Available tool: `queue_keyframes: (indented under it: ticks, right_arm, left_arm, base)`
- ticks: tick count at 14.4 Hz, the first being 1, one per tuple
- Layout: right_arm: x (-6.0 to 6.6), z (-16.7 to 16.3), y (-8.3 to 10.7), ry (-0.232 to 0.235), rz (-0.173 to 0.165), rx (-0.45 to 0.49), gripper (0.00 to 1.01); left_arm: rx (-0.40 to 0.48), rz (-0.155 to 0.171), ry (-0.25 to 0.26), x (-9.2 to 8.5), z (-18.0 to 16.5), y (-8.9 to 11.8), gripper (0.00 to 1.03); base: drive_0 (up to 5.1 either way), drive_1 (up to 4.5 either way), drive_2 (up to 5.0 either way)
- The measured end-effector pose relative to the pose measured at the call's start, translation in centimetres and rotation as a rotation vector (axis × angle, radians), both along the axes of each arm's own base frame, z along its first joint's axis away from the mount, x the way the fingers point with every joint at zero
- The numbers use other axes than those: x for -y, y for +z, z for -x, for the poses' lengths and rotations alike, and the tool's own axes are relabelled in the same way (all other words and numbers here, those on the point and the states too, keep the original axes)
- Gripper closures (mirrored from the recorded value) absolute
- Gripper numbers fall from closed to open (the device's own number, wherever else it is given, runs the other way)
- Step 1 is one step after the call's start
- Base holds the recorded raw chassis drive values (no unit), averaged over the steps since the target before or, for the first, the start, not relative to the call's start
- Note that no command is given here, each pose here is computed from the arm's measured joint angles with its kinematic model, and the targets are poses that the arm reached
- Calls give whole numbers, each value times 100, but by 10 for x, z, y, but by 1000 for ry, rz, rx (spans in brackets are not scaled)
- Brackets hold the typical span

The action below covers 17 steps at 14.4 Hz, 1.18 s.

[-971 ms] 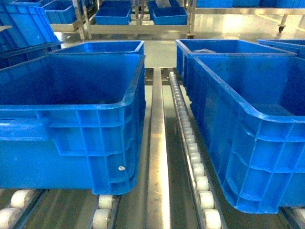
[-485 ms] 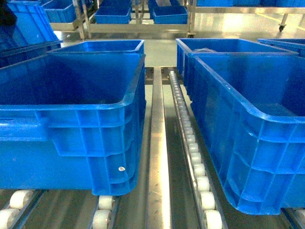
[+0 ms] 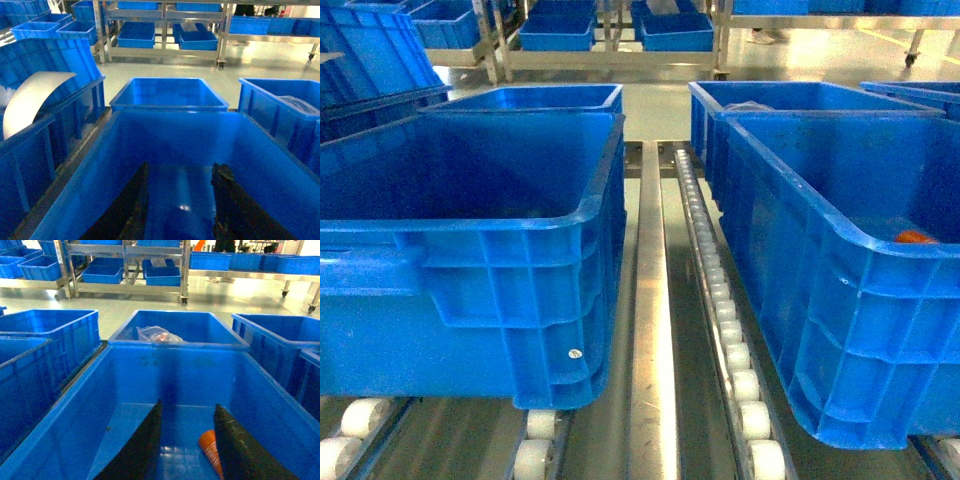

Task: Sort blue parts and orange caps into right shelf containers

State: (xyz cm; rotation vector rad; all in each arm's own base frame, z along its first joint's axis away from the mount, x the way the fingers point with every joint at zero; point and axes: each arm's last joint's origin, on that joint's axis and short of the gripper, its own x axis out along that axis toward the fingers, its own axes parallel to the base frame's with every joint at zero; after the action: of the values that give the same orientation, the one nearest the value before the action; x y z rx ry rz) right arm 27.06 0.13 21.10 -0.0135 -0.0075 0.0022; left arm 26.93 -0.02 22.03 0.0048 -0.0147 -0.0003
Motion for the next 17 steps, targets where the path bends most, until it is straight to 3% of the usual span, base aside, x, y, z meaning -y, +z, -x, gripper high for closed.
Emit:
queue_keyframes:
  ticks: [2,3,12,13,14,17]
  right_arm:
    - [0,30,-14,0,0,-15,90]
    - [0,43,-18,0,-1,-15,98]
    - [1,113,-44,0,-3,0,98]
    - [1,119,-52,0,-2,-47,98]
    - [1,124,-51,0,-2,-34,98]
    - [1,134,-45,0,-3,-12,98]
  left_arm:
    - [-29,0,2,0,29,-19,93]
    - [-25,3,1,0,42,-23,101]
    - [-28,4,1,0,113,-47,101]
    - [2,4,1,0,117,-52,101]
    - [-48,4,1,0,122,-60,101]
    - [-14,4,1,0,133,-54,101]
  base:
    - [0,0,0]
    - [0,0,0]
    - [0,0,0]
    - [0,0,0]
    - [0,0,0]
    - [0,0,0]
